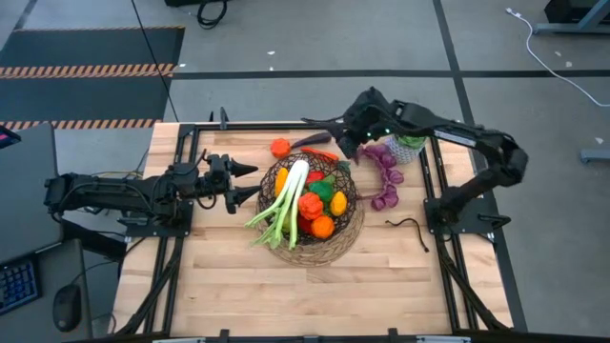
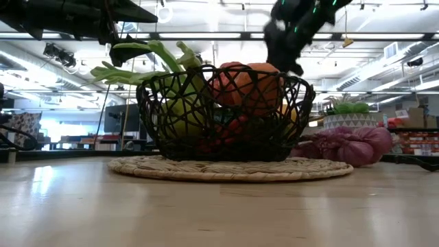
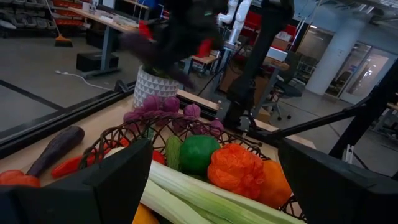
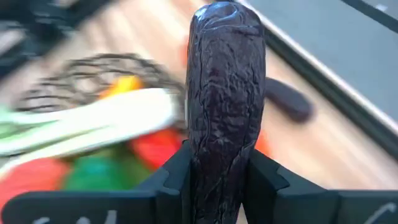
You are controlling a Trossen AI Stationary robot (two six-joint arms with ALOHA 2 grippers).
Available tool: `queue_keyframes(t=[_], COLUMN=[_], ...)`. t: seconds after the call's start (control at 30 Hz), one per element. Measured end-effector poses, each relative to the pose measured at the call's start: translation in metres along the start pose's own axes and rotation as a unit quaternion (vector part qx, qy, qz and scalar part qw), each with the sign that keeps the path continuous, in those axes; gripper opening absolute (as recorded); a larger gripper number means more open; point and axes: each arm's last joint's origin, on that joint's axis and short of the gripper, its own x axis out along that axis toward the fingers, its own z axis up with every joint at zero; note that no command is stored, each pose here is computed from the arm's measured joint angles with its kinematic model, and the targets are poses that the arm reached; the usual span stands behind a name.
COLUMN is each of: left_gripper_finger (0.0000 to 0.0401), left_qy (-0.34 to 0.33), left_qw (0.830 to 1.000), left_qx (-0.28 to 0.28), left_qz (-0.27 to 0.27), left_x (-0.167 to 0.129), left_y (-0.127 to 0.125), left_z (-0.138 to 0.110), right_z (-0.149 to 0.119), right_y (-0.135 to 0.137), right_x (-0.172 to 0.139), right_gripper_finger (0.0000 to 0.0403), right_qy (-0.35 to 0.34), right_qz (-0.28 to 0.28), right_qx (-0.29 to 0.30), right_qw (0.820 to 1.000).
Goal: Build produce basket
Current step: Put the right purple eggplant into the black basket, then put the purple garlic into the black basket
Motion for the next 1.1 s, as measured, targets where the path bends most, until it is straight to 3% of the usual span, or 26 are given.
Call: queue_keyframes(t=[0.17, 0.3, 0.47, 0.77, 0.87, 1.0, 1.1], left_gripper_finger=[0.0355, 0.0355, 0.0355, 0.0355, 0.0355, 0.0355, 0.0355], left_qy=[-0.003, -0.006, -0.007, -0.007, -0.008, -0.005, -0.005], left_qw=[1.000, 1.000, 1.000, 1.000, 1.000, 1.000, 1.000], left_qx=[-0.001, -0.002, -0.005, -0.006, -0.006, -0.006, -0.006], left_qz=[-0.001, -0.002, -0.002, -0.002, -0.003, -0.002, -0.002], left_x=[0.000, 0.000, 0.000, 0.000, 0.000, 0.000, 0.000], left_y=[0.000, 0.000, 0.000, 0.000, 0.000, 0.000, 0.000], left_z=[0.001, 0.001, 0.001, 0.001, 0.001, 0.001, 0.001], right_z=[-0.013, -0.020, -0.023, -0.030, -0.038, -0.056, -0.065], right_y=[0.047, 0.069, 0.075, 0.075, 0.064, 0.047, 0.046], right_x=[-0.004, -0.003, -0.004, 0.004, 0.003, -0.001, -0.004], right_gripper_finger=[0.0109, 0.0119, 0.0156, 0.0261, 0.0281, 0.0287, 0.0284], right_qy=[0.004, 0.003, -0.003, 0.030, 0.070, 0.150, 0.192], right_qz=[0.031, 0.050, 0.014, -0.005, -0.065, -0.182, -0.200], right_qx=[-0.032, -0.033, -0.024, -0.013, 0.011, 0.037, 0.034], right_qw=[0.999, 0.998, 1.000, 0.999, 0.995, 0.971, 0.960])
